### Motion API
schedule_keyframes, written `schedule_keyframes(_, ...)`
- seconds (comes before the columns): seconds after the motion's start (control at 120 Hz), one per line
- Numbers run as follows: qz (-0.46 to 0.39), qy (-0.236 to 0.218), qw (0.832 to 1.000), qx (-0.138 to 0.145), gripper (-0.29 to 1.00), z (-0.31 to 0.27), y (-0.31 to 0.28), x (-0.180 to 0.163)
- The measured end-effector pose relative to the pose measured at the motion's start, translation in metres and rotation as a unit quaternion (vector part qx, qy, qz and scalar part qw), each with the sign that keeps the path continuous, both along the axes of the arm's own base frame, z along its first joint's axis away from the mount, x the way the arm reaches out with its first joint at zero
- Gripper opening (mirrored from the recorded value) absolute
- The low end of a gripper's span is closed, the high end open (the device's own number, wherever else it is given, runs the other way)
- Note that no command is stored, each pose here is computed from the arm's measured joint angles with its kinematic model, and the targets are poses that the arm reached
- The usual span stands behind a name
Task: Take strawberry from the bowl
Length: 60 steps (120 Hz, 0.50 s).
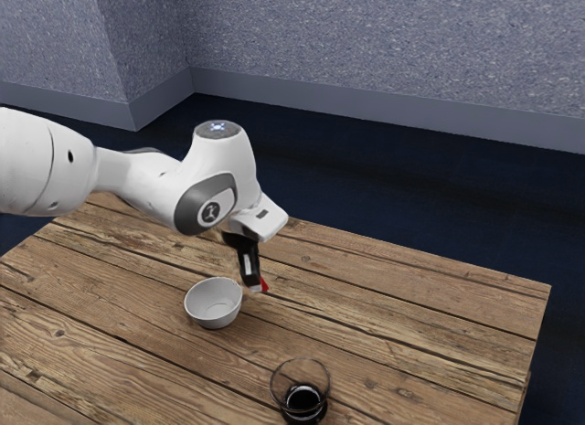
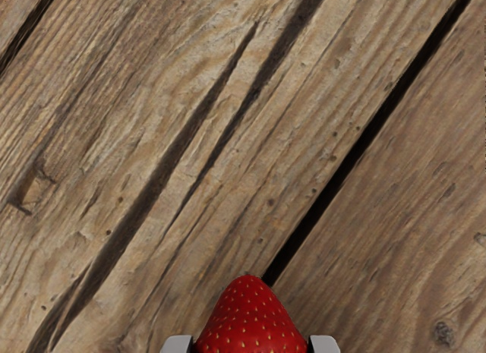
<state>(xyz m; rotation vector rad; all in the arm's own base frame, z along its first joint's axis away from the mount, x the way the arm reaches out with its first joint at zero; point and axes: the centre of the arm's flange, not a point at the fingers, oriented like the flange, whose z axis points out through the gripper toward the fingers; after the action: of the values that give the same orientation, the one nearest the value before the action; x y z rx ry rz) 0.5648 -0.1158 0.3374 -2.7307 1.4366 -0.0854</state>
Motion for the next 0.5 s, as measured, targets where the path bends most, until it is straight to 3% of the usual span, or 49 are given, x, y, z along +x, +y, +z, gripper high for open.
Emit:
schedule_keyframes(0.25,-0.065,0.002,0.998,0.014,0.08,-0.022,-0.09,0.009)
schedule_keyframes(0.5,-0.087,0.004,0.996,0.015,0.06,-0.039,-0.13,0.016)
